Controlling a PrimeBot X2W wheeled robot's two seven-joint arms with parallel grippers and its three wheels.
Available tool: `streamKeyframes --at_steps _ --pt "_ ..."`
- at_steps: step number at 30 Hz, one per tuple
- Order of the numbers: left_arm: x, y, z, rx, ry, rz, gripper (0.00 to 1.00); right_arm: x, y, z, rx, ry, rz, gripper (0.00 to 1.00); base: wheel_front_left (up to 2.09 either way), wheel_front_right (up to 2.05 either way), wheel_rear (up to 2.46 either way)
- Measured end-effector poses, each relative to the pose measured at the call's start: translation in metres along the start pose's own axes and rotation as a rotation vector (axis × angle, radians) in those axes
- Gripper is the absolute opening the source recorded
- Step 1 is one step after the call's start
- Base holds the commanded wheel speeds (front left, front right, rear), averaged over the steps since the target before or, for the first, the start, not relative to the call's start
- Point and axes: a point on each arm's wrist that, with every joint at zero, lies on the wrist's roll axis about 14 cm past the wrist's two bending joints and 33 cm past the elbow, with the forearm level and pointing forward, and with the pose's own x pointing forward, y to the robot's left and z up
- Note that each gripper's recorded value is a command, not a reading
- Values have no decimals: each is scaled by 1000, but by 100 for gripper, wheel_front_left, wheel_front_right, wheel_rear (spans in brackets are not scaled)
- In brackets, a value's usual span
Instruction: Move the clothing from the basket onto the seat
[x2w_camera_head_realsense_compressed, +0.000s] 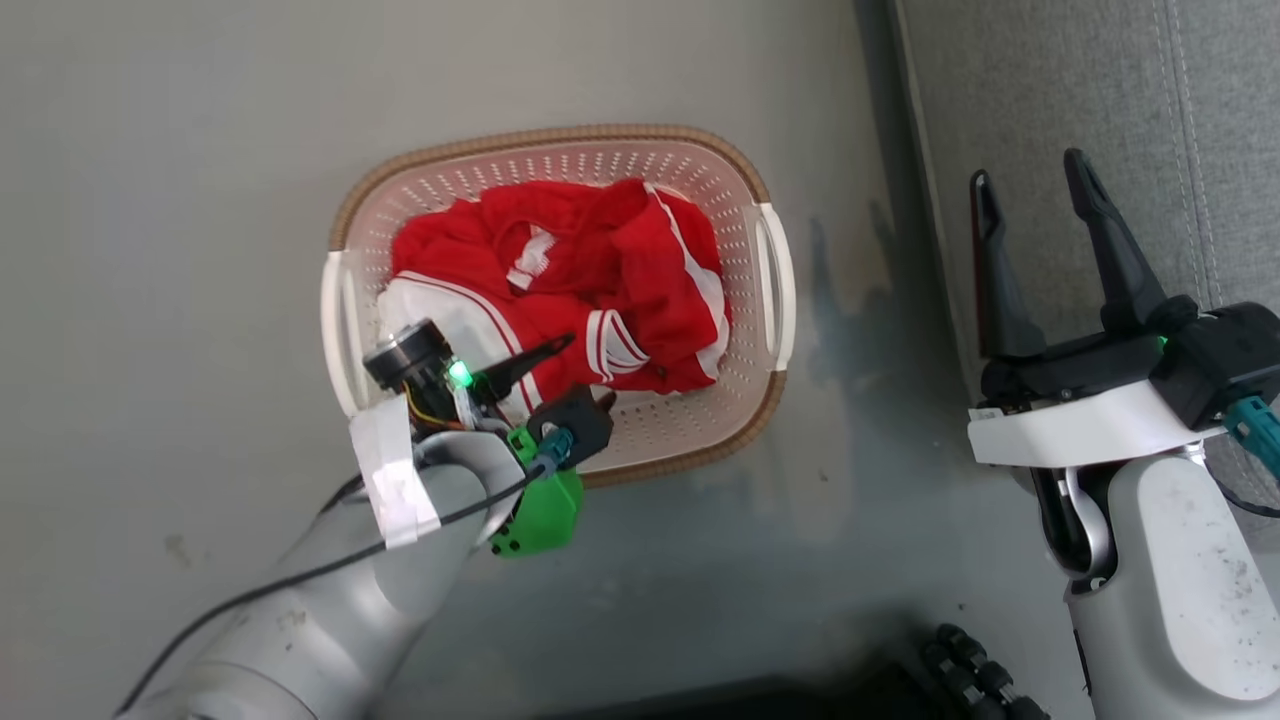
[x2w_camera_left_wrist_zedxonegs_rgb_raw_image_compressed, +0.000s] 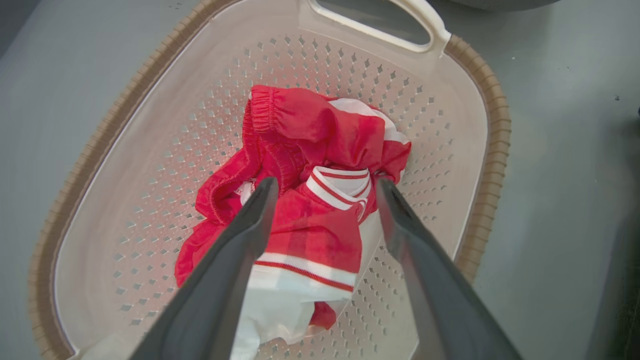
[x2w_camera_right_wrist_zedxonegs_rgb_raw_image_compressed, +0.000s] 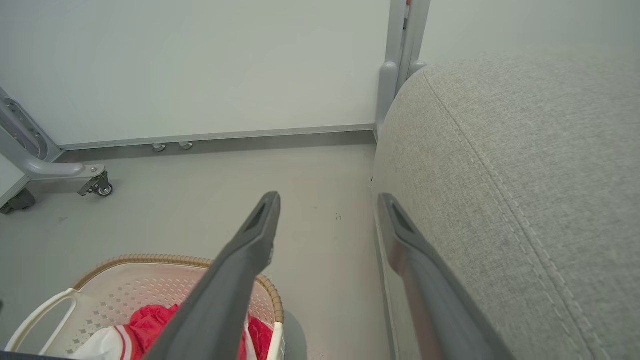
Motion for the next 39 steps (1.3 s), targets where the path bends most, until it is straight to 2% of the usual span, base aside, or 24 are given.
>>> streamKeyframes --at_steps 8,16,19,24,35,39 --pt "25 -6 -36 137 104 -136 100 2 -26 -20 -14 41 -61 100 0 0 0" --pt "45 -16 -51 111 125 -194 100 -6 -46 -40 10 90 -121 100 0 0 0" --pt "47 -10 -62 122 154 -195 100 -7 -49 -44 9 101 -129 100 0 0 0" --pt "48 14 -81 203 219 -178 100 -8 -55 -47 -1 110 -142 100 0 0 0" --pt "59 30 -99 288 267 -185 100 -11 -58 -62 -14 146 -143 100 0 0 0" --pt "66 36 -104 354 261 -178 100 -10 -59 -68 -19 153 -143 100 0 0 0"
